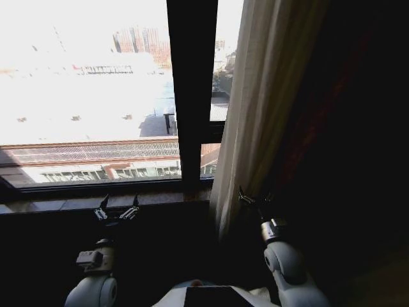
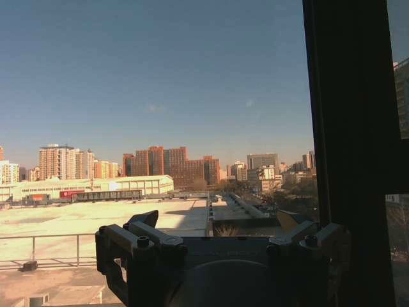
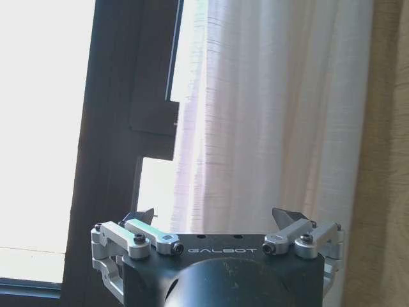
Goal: Open the curtains by pulling them apart, changing their state from closed to fully open.
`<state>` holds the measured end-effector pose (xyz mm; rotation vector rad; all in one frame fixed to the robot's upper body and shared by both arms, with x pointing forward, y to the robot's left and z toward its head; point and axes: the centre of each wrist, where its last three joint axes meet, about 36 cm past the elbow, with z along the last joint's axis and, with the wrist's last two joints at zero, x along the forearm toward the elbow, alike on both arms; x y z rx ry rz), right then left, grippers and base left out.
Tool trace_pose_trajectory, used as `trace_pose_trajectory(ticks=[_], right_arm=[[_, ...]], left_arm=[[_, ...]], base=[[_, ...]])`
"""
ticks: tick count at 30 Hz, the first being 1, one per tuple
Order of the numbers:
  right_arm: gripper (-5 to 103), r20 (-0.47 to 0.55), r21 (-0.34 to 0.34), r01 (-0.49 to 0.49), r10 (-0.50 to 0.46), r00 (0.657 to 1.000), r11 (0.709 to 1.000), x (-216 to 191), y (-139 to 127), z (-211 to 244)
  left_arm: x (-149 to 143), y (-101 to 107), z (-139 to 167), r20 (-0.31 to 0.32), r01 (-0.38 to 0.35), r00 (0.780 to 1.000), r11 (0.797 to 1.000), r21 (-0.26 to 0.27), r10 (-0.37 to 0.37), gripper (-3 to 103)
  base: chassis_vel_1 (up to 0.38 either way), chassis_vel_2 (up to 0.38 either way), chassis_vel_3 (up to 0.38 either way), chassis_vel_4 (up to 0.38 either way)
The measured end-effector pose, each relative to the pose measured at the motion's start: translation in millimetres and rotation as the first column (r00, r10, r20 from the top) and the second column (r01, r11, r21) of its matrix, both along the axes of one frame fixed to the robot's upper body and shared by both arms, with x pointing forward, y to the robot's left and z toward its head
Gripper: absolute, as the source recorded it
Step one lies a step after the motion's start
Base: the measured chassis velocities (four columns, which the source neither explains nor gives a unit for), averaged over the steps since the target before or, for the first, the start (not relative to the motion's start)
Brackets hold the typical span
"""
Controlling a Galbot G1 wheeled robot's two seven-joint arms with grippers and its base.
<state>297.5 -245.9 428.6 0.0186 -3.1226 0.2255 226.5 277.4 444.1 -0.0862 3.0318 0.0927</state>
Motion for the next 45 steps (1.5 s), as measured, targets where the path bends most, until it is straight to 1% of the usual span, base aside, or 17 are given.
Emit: trace_pose_trajectory(ticks=[5,9,14,28,40,43,45], right_arm=[[100,0.009,0.007,-0.003,0.003,1.000,1.000,0,0,-1],[100,0.018,0.010,-0.024,0.024,1.000,1.000,1,0,-1],[100,0.019,0.003,-0.038,0.038,0.999,0.999,3,-3,-2],[100,0.017,0.004,-0.043,0.043,0.999,0.999,6,-4,-7],[100,-0.004,-0.005,-0.033,0.033,0.999,0.999,7,-5,-10],[100,-0.003,-0.004,-0.023,0.023,1.000,1.000,8,-5,-10],[100,-0.014,0.008,0.014,-0.013,1.000,1.000,7,-6,-10]], left_arm=[[-1,0,1,0.001,-0.001,1.000,1.000,0.001,0.001,100],[-1,0,1,0.001,-0.001,1.000,1.000,0.002,0.001,100],[-1,-1,0,0.000,-0.002,1.000,1.000,0.004,0.002,100],[-2,-1,-1,-0.004,0.000,1.000,1.000,0.004,0.000,100],[0,-1,-5,-0.009,0.002,1.000,1.000,0.001,-0.002,100],[0,-2,-5,-0.010,0.003,1.000,1.000,0.000,-0.003,100],[1,-2,-6,-0.010,0.004,1.000,1.000,0.000,-0.004,100]], base=[[0.316,0.323,-0.327,-0.318],[0.262,0.268,-0.302,-0.280],[0.144,0.093,-0.099,-0.125],[-0.039,0.008,0.037,-0.010],[-0.115,0.141,0.091,-0.129],[-0.081,0.077,0.107,-0.061],[-0.013,0.020,0.032,0.002]])
